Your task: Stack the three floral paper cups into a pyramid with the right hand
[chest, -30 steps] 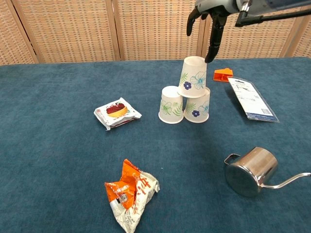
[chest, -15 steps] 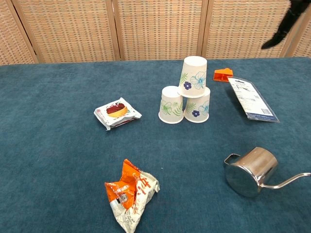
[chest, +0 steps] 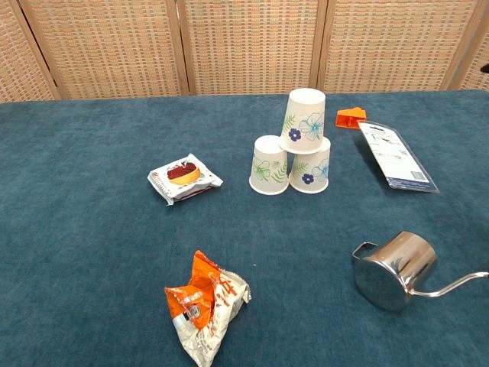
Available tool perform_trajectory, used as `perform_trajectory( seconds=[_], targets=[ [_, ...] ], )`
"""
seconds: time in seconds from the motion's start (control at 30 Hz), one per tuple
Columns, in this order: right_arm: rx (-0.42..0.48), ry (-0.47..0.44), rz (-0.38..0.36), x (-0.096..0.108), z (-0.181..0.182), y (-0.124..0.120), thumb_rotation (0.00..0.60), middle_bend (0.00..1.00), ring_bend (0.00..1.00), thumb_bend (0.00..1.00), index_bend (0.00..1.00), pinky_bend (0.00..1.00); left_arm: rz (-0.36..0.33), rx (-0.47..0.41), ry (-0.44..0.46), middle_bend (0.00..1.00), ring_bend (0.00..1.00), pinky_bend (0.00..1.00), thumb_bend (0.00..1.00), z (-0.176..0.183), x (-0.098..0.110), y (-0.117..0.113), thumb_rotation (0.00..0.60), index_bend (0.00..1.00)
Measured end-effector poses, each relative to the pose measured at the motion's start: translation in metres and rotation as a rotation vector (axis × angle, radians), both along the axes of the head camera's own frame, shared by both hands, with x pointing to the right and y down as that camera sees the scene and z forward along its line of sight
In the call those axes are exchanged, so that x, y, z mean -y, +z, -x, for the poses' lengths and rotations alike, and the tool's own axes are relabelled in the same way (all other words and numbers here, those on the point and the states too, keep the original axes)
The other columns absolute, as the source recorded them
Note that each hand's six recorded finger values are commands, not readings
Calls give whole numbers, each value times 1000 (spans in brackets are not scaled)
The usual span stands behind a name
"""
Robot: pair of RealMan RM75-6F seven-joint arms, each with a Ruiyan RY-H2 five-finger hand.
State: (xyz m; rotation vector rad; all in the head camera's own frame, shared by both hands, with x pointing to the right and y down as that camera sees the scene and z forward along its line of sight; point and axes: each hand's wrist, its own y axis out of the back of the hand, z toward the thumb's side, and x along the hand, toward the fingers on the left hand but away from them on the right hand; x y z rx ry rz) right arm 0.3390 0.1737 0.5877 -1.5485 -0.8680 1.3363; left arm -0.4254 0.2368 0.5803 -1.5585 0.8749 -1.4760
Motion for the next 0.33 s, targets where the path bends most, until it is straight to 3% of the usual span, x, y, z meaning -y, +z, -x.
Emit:
perform_trajectory(
  seconds=[0.33],
  targets=[
    [4, 106, 21, -26, -35, 13, 600, 0, 0, 42, 0, 0, -6, 7, 4, 0, 0, 0, 199, 0, 0, 0, 600, 0]
  ],
)
